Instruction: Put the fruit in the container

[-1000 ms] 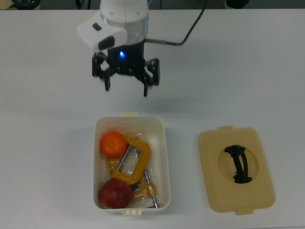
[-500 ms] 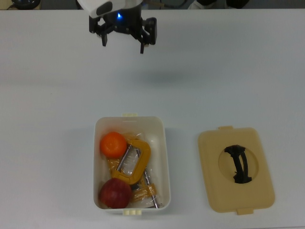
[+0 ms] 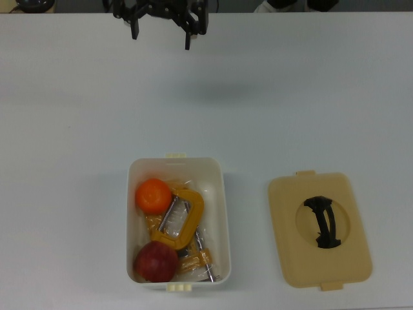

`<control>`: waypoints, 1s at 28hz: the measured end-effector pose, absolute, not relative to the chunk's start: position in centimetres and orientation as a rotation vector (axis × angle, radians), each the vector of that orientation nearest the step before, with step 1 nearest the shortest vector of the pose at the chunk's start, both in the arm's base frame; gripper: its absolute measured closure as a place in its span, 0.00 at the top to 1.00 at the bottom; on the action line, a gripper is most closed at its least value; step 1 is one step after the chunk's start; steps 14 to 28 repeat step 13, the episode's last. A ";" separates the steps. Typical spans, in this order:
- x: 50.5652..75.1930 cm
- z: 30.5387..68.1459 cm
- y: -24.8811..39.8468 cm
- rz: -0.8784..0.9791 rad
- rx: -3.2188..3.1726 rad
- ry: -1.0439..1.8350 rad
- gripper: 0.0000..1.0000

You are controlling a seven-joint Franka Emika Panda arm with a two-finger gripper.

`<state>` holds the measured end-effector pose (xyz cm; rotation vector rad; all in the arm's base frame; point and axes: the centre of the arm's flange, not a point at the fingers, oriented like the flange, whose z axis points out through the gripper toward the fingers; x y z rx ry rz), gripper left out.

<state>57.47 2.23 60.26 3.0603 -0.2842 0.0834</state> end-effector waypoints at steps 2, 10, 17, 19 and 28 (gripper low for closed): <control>57.5 60.4 2.0 0.088 3.060 -0.290 1.00; 57.5 60.5 1.7 0.089 3.059 -0.296 1.00; 57.5 60.4 1.8 0.087 3.060 -0.296 1.00; 57.5 60.4 1.8 0.087 3.060 -0.296 1.00; 57.5 60.4 1.8 0.087 3.060 -0.296 1.00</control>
